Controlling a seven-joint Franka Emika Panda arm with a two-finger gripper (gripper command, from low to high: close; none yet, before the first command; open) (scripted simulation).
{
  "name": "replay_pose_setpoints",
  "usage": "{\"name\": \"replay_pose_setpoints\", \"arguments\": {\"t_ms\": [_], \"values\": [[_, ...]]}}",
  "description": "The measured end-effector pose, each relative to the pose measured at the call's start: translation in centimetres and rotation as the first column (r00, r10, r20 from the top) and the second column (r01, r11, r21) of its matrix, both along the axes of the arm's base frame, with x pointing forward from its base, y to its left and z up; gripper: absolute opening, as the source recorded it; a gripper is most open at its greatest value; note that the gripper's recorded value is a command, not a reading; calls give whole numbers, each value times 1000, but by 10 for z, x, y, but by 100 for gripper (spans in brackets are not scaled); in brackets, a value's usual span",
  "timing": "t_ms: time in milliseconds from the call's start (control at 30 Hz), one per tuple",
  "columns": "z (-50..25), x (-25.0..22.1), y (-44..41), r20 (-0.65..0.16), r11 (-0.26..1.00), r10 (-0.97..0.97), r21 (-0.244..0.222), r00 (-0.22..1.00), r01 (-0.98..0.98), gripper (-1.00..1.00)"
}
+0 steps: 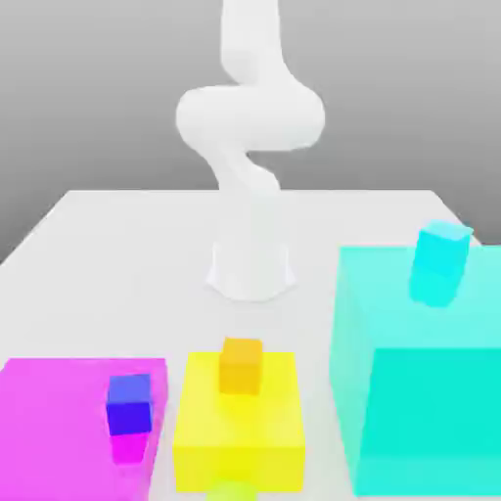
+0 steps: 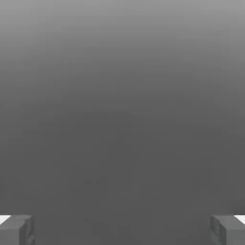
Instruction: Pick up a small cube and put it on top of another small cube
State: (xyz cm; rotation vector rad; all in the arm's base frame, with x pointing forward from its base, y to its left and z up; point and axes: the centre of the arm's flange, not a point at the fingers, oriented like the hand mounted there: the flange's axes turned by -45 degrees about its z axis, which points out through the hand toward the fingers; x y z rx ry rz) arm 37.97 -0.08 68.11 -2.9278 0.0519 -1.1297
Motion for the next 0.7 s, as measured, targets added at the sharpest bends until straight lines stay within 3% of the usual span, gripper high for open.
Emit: {"name": "replay_pose_setpoints", "arguments": {"t_ms": [367, 700], "values": [[-162, 114, -8, -278, 996, -77, 16, 957, 85, 0], [-338, 158, -19, -508, 986, -132, 17, 851, 163, 0]]}}
